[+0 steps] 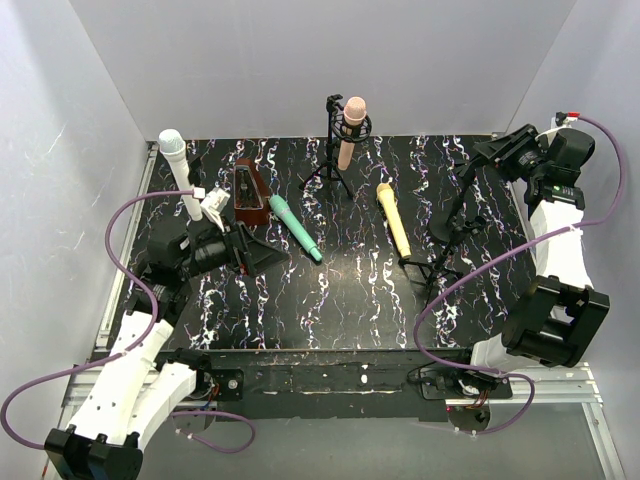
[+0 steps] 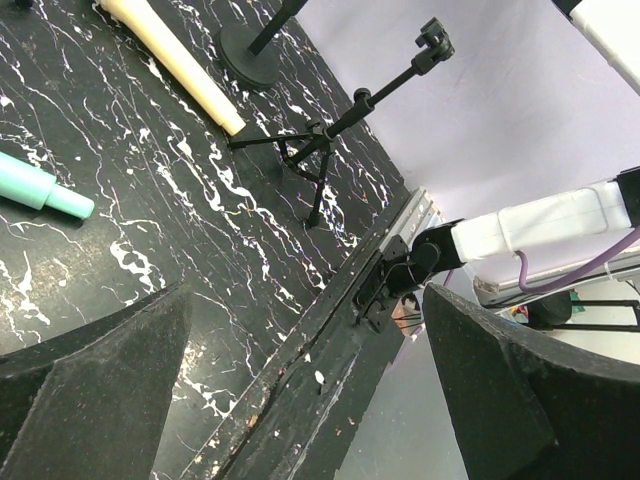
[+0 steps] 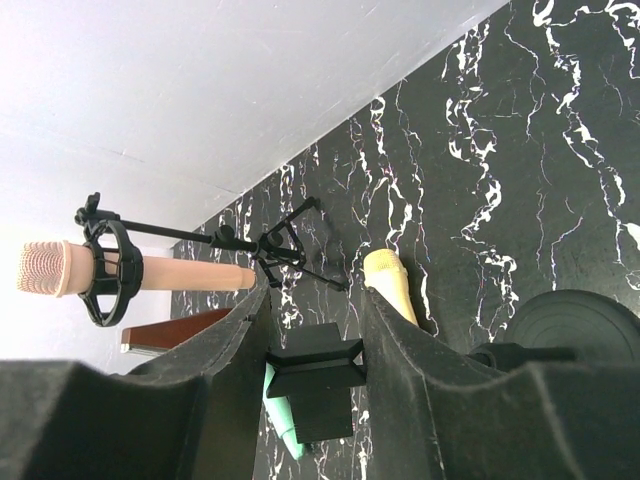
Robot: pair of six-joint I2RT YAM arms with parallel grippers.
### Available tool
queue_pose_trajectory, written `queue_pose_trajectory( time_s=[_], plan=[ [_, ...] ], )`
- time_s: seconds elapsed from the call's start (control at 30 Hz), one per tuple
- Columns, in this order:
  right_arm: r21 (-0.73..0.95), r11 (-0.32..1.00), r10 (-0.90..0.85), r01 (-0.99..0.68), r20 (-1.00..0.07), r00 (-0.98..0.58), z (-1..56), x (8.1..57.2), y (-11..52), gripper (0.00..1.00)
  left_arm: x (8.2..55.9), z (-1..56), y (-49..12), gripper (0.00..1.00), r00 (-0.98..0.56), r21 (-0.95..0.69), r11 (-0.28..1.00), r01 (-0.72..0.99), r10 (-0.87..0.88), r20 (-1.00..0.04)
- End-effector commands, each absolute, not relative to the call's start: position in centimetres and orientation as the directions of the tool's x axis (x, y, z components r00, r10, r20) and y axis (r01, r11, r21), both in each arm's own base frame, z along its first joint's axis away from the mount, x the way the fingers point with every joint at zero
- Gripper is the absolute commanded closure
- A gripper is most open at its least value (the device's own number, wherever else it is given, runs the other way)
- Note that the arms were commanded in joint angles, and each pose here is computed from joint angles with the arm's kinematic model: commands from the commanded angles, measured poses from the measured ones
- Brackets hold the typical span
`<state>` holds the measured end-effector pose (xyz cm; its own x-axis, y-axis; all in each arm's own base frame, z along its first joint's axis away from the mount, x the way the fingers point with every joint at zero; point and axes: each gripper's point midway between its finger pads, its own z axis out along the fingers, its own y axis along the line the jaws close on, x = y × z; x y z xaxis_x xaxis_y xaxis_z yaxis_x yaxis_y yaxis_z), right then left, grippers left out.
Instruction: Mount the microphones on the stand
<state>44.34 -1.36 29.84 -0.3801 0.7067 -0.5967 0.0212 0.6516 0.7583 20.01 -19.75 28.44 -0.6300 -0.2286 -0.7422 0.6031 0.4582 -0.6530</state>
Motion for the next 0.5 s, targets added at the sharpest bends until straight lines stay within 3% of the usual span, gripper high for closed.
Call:
queue_pose_trajectory(
  time_s=[0.0, 0.13, 0.47],
  plan=[
    [0.713, 0.692, 0.660, -0.112, -0.688, -0.302, 35.3, 43.8, -0.6, 0.75, 19.5, 29.5, -19.7, 0.02, -0.602, -0.635, 0.450, 0.628, -0.236, -0.763],
    [0.708, 0.687, 0.657, -0.163, -0.701, -0.276, 37.8, 43.3, -0.1, 0.83, 19.3, 29.9, -19.6, 0.02, -0.597, -0.630, 0.453, 0.630, -0.236, -0.767],
    [0.699, 0.648, 0.629, -0.304, -0.715, -0.305, 42.5, 40.2, 4.2, 0.89, 19.1, 30.2, -19.4, 0.02, -0.582, -0.619, 0.460, 0.636, -0.240, -0.777]
  ],
)
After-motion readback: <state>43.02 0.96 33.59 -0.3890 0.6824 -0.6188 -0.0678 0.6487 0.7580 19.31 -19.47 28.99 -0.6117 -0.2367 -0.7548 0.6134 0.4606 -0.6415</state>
